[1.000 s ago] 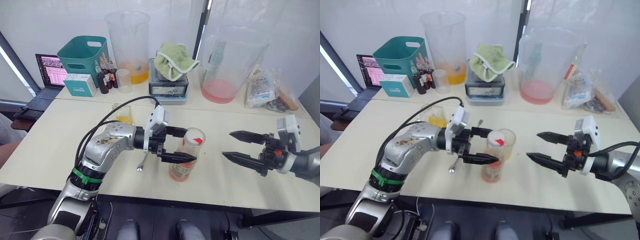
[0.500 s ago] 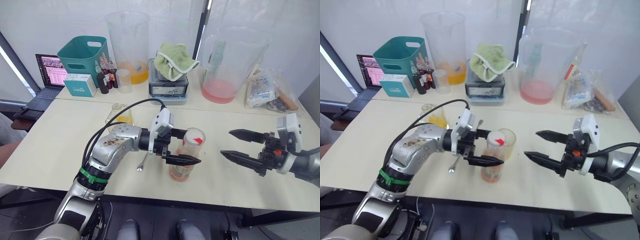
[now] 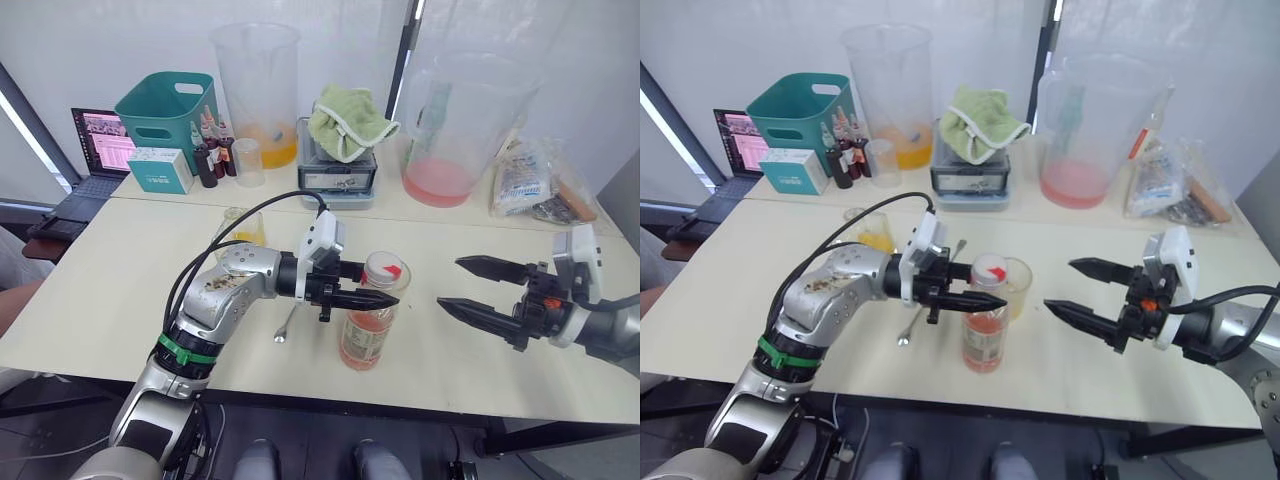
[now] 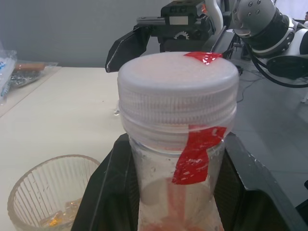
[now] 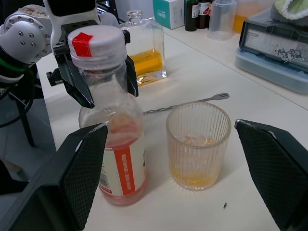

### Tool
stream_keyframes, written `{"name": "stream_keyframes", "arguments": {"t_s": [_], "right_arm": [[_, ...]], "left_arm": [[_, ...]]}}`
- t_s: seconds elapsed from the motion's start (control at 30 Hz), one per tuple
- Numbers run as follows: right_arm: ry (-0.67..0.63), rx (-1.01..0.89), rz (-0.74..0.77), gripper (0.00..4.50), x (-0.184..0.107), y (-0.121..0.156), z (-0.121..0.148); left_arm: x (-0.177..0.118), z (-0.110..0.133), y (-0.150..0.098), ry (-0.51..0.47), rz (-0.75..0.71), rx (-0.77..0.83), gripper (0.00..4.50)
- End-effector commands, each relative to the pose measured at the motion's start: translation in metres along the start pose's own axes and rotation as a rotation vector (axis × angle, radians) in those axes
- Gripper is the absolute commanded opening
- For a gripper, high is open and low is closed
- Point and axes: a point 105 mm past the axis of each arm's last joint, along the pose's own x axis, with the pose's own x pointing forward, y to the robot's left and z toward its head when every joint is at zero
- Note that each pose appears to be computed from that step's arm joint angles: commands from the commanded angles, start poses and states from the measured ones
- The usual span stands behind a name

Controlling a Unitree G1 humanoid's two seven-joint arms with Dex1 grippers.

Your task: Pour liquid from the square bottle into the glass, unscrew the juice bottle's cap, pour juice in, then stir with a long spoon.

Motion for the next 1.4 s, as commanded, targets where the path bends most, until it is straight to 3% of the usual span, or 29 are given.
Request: {"name": "stream_keyframes", "arguments": {"t_s": [0.03,0.33,0.9,0.93,1.0,1.2,1.4], "right_arm": [[-0.047,-0.031,0.07,4.5,0.012,0.022,0.02],[-0.039,-0.005,0.118,4.5,0.055,0.046,0.022],[-0.08,-0.008,0.077,4.5,0.058,0.045,0.028],[-0.076,-0.014,0.075,3.98,0.057,0.045,0.028],[-0.073,-0.02,0.073,3.74,0.057,0.047,0.029],[-0.058,-0.034,0.055,1.78,0.054,0.05,0.031],[-0.065,-0.037,0.04,1.76,0.054,0.051,0.034]], "left_arm": [[0.004,0.004,-0.004,-0.009,-0.031,0.074,1.53],[0.007,-0.001,-0.006,-0.005,-0.055,0.123,1.53],[0.007,-0.001,-0.005,0.005,-0.055,0.117,1.53],[0.007,-0.001,-0.005,0.005,-0.055,0.116,1.51],[0.008,-0.001,-0.004,0.006,-0.054,0.116,1.51],[0.007,-0.001,-0.005,0.011,-0.056,0.114,1.51],[0.007,-0.001,-0.005,0.015,-0.058,0.111,1.51]]}}
